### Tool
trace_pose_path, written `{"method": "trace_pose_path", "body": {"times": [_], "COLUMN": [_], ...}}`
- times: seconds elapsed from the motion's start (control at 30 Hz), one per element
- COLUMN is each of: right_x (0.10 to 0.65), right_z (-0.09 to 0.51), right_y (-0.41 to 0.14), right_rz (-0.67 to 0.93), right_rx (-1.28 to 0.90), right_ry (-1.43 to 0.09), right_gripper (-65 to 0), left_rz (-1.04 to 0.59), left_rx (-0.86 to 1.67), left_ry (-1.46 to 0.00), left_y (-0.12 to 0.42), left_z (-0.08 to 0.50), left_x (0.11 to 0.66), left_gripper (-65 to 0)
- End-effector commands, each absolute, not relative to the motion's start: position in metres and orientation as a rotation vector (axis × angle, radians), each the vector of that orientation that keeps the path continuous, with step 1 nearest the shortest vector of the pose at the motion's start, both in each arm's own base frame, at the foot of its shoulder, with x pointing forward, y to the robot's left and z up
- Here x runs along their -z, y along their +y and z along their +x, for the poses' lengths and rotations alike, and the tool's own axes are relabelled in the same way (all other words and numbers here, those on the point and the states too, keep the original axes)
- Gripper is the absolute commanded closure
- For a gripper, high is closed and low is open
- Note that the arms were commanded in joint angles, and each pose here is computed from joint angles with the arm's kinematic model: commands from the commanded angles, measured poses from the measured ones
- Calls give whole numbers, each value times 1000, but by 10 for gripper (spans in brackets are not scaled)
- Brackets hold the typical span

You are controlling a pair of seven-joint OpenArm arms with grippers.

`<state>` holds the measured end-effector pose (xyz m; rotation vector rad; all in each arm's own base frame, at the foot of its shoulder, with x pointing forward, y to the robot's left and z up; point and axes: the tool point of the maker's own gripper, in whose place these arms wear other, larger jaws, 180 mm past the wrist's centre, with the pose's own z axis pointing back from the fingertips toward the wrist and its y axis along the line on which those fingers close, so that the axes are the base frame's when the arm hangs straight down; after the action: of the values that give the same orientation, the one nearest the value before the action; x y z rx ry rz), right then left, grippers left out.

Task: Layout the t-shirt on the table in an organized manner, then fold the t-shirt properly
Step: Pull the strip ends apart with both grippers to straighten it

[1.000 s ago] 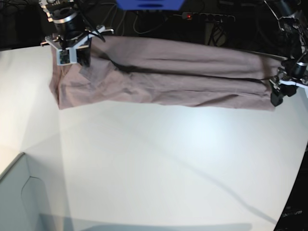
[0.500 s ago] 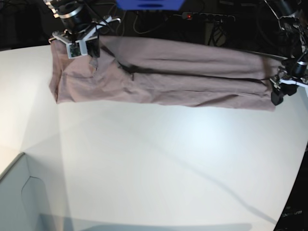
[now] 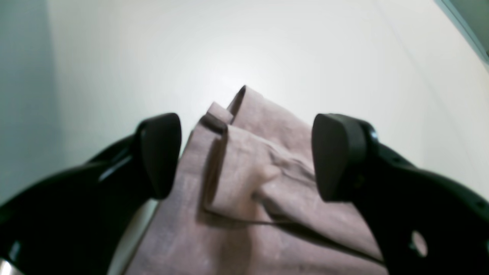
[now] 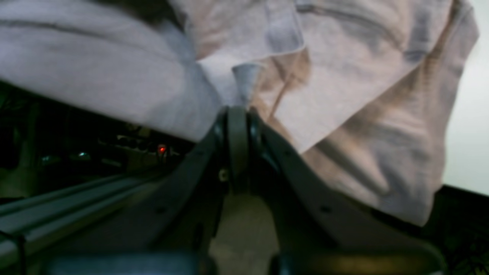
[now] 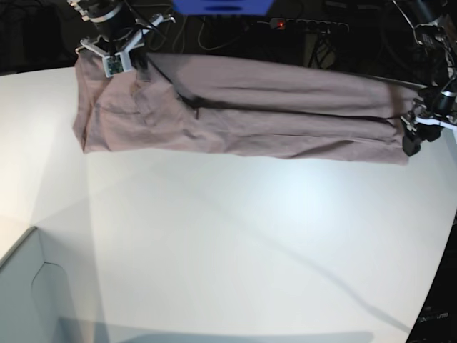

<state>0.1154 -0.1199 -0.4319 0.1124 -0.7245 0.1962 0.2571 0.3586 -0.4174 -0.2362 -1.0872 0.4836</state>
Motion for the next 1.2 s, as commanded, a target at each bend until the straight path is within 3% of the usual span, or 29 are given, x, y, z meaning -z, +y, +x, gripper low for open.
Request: {"method": "trace_pose_path", "body": {"times": [0.0,0.63,0.73,0.93,1.17], "right_x": [430,446,439,429,427], "right_z": [114,113,125,148,171], "right_y": [-123,-144,-158,-182,-184], "right_rz": [113,69,33,-28,-37], "right_rx": [-201,-175,-157,-127,-123], "right_ry": [-736,-696,-730,-783,-777], "right_gripper": [0,0,-61,-259,-293], "left_rz": [-225,-208,-208,-213,-197], "left_rx": [-467,-450,-449,-451,-455], "left_ry": [-1151,-1155,-1154,-1153,-1063], "left_y": [369,377,377,374,371], "left_z": [265,266,266,266,254], "left_x": [399,393,393,395,422], "left_gripper": [-513,-513,-513,-513,-513]}}
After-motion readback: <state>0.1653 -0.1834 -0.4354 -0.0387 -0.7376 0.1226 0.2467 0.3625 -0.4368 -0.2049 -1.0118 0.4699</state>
